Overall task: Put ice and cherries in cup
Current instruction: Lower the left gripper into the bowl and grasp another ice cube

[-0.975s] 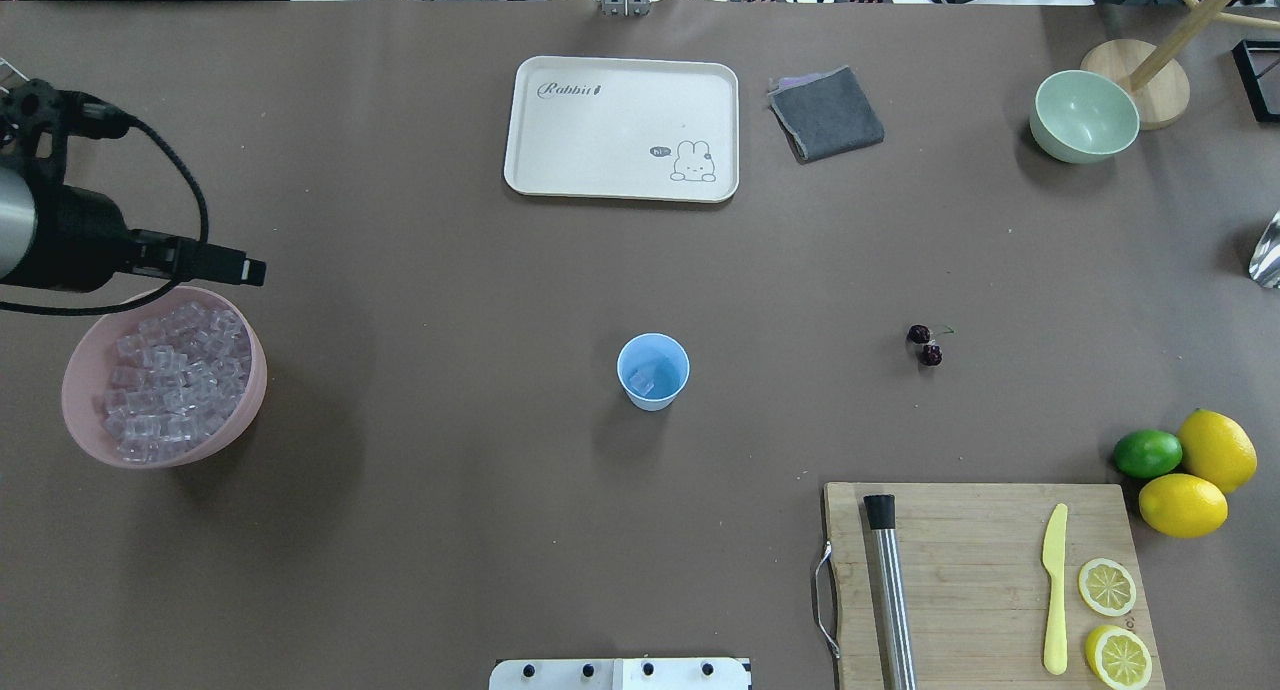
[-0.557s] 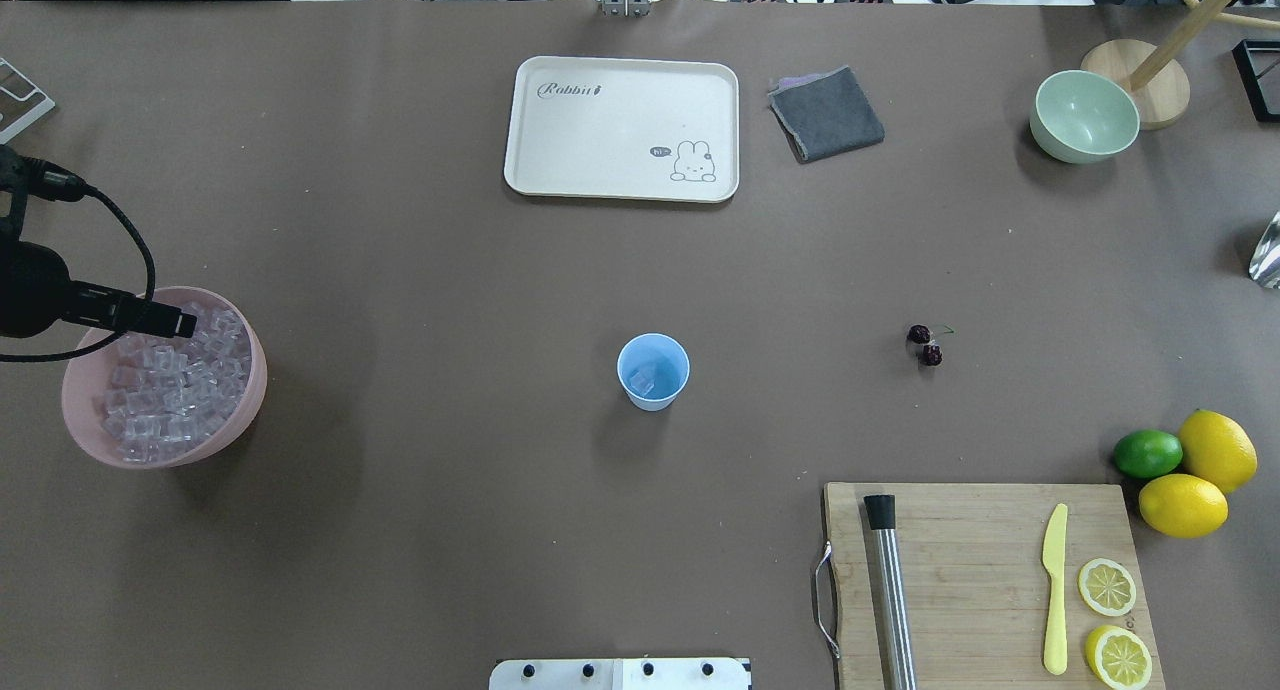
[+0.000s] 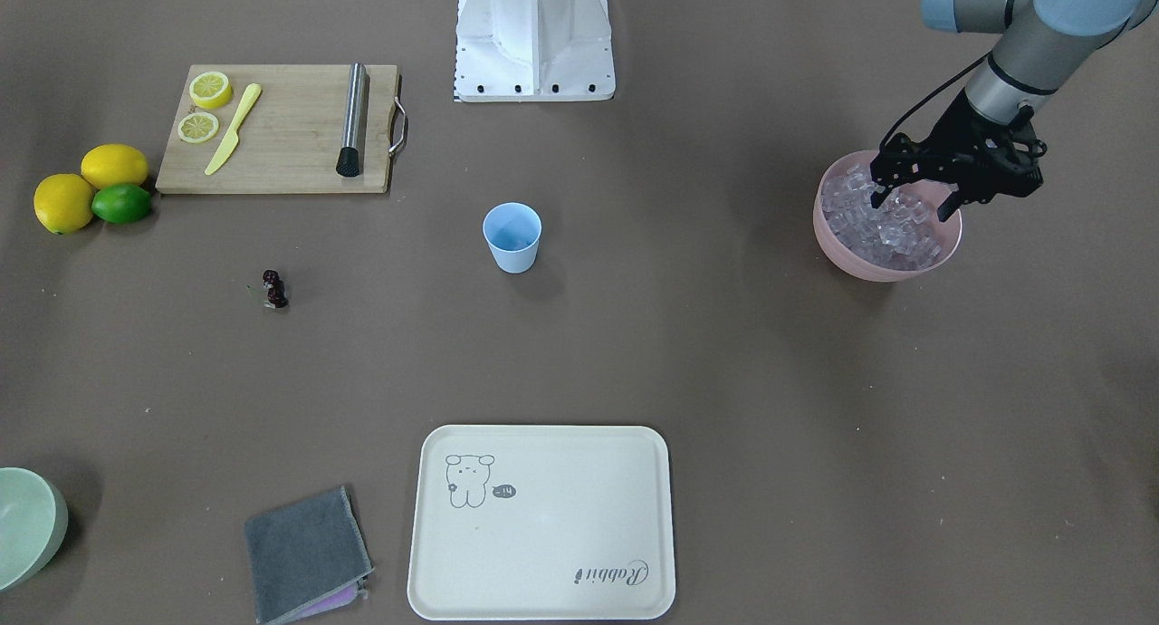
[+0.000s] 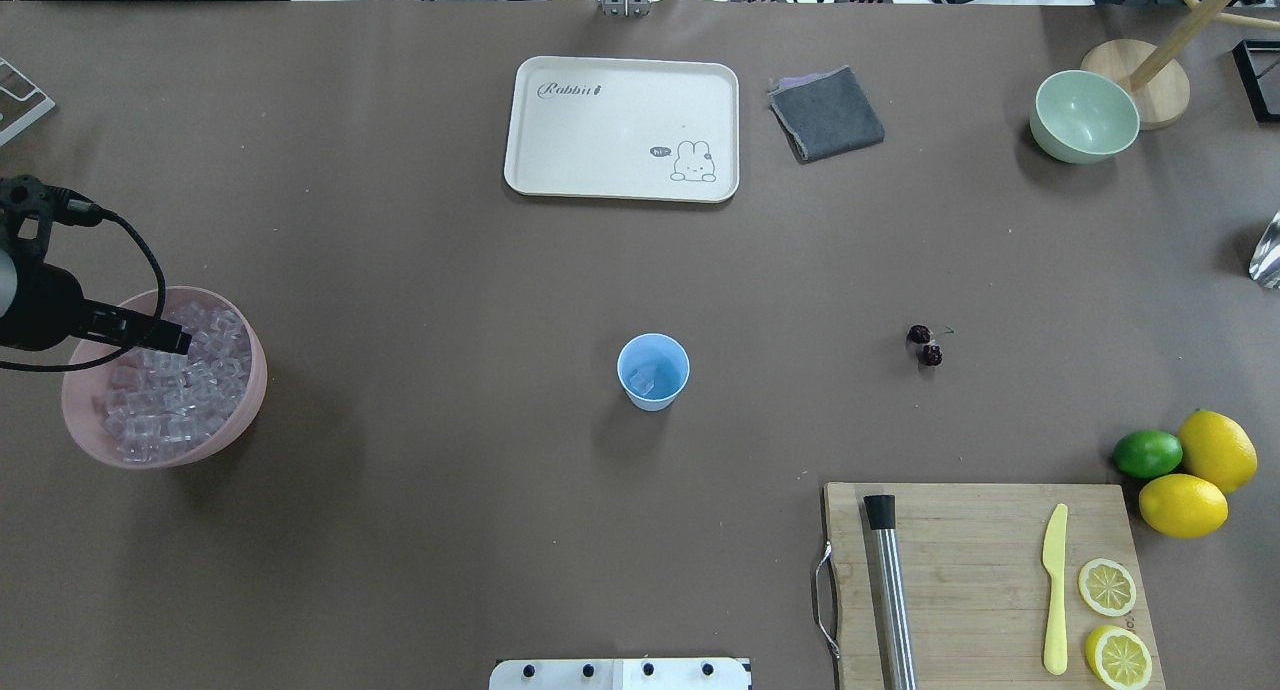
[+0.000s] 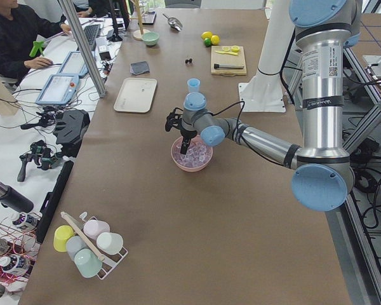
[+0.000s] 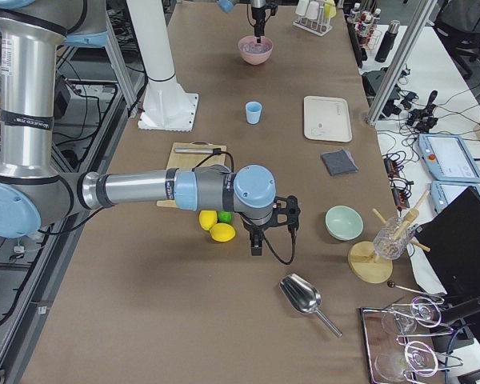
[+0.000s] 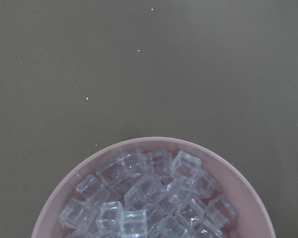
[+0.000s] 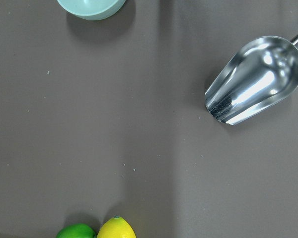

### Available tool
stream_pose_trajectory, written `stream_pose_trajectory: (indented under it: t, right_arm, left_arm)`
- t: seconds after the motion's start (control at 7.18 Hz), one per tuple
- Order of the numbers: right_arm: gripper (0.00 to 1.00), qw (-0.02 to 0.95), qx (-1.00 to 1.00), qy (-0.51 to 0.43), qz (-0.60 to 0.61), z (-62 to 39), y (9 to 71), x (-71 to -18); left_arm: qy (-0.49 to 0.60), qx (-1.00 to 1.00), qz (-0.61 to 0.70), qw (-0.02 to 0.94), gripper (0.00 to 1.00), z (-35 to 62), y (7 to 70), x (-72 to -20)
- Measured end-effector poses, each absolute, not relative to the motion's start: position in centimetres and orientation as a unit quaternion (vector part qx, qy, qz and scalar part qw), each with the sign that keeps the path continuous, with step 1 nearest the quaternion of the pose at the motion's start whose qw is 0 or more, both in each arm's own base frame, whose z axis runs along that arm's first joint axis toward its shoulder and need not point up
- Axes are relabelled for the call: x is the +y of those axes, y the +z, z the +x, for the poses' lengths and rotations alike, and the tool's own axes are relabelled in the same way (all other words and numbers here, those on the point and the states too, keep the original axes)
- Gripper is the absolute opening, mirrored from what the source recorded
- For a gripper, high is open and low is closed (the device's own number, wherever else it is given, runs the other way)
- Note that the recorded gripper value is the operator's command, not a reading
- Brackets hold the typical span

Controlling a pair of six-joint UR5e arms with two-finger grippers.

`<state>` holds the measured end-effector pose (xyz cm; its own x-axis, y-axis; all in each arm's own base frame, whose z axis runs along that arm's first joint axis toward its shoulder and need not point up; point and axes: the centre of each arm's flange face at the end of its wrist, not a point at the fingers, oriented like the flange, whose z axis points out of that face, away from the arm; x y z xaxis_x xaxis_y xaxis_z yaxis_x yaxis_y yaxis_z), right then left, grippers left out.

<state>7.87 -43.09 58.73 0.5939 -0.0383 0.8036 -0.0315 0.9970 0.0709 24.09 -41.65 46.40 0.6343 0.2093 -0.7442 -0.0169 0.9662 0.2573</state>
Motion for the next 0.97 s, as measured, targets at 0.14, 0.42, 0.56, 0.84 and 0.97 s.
stream_pose_trajectory:
  t: [0.14, 0.42, 0.56, 0.84, 0.97]
  right_arm:
    - [1.0, 0.892, -0.45, -0.002, 0.038, 7.9, 58.8, -43.1]
    - [1.0, 0.892, -0.45, -0.002, 0.038, 7.9, 58.9, -43.0]
    - [1.0, 0.892, -0.45, -0.001, 0.037, 7.9, 58.9, -43.0]
    - [1.0, 0.893, -0.45, -0.001, 0.036, 7.9, 59.0, -42.9]
    - [1.0, 0.893, -0.45, -0.001, 0.037, 7.9, 59.0, -42.9]
  left_arm:
    - [0.069, 0.423, 0.111, 0.897, 0.76, 24.9, 46.7, -41.8]
    - [0.075, 0.424, 0.109, 0.896, 0.75, 25.7, 46.9, -41.8]
    - [0.077, 0.422, 0.106, 0.897, 0.75, 25.9, 47.3, -41.7]
    - [0.094, 0.415, 0.105, 0.899, 0.75, 26.2, 48.4, -41.7]
    - [0.103, 0.411, 0.106, 0.9, 0.75, 26.2, 49.0, -41.6]
